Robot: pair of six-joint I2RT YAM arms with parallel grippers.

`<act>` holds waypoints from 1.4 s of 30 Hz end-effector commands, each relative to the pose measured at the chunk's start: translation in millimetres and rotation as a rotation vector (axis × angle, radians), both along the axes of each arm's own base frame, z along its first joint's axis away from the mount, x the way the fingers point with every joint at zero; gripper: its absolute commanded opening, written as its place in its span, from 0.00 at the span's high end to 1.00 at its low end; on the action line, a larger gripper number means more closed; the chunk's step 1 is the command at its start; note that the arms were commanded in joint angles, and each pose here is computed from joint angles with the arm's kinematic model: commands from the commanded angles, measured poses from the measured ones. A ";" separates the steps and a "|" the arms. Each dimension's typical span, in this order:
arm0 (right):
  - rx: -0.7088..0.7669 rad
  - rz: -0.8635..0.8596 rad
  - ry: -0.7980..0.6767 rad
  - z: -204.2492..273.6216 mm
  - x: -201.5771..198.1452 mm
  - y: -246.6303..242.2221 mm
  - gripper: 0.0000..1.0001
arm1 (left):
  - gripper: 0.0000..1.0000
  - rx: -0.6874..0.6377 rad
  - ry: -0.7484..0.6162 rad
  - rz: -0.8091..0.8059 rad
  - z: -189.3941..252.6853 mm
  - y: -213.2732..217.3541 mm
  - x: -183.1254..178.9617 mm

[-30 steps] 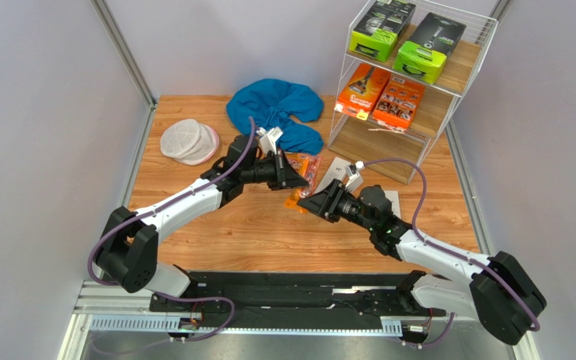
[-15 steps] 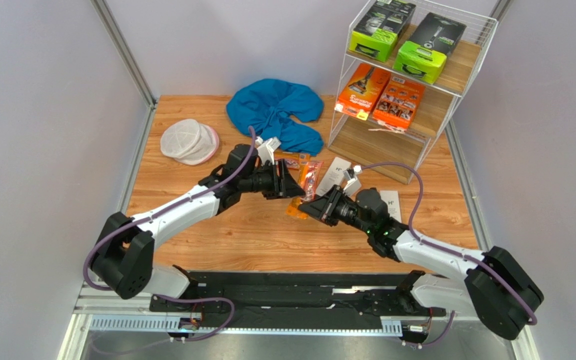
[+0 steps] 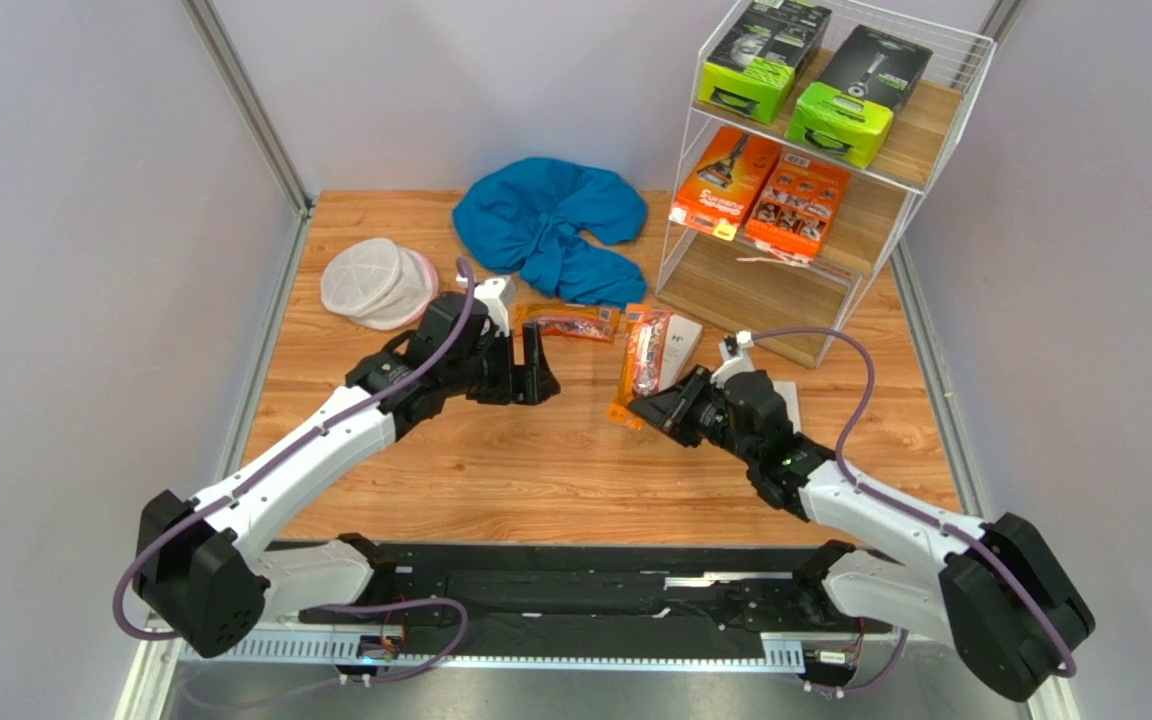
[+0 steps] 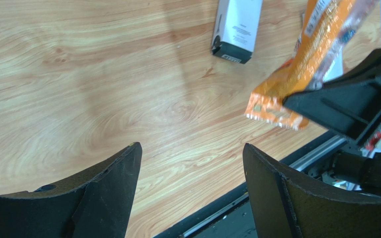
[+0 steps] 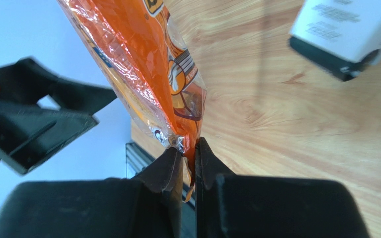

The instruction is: Place and organize the shaving razors onto the shelf

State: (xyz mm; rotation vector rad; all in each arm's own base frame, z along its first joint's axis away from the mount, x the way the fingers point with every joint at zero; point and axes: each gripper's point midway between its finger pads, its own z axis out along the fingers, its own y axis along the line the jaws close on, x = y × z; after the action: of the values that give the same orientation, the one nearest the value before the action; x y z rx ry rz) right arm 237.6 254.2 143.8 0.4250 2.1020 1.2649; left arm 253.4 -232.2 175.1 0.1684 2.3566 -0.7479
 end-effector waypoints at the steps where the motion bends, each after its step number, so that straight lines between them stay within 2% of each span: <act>1: 0.024 -0.048 -0.036 6.9 26.9 -5.6 1.00 | 0.17 0.061 -0.044 0.010 8.7 18.6 -3.8; 6: 0.087 -0.071 -0.024 6.1 56.3 -14.1 1.00 | 0.17 0.056 -0.031 0.000 4.8 20.9 -11.0; 8: 0.116 -0.062 -0.064 21.4 69.2 -13.5 1.00 | 0.18 0.057 -0.035 -0.004 4.1 22.1 -13.0; 18: 0.156 -0.076 -0.009 25.3 121.7 -17.4 1.00 | 0.18 0.076 -0.024 -0.002 -5.2 31.6 -22.9; 34: 0.252 -0.141 0.043 6.0 158.6 -38.9 0.99 | 0.18 0.086 -0.013 -0.002 -11.9 37.5 -29.4; 42: 0.254 -0.188 0.067 -0.4 180.1 -54.7 0.95 | 0.18 0.072 0.006 -0.007 -18.0 35.6 -33.1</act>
State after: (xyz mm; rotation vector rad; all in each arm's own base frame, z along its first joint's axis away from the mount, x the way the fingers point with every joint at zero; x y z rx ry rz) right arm 396.1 201.5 118.4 0.8089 1.9969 1.3848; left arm 219.1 -195.2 150.5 0.1972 2.4255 -0.6441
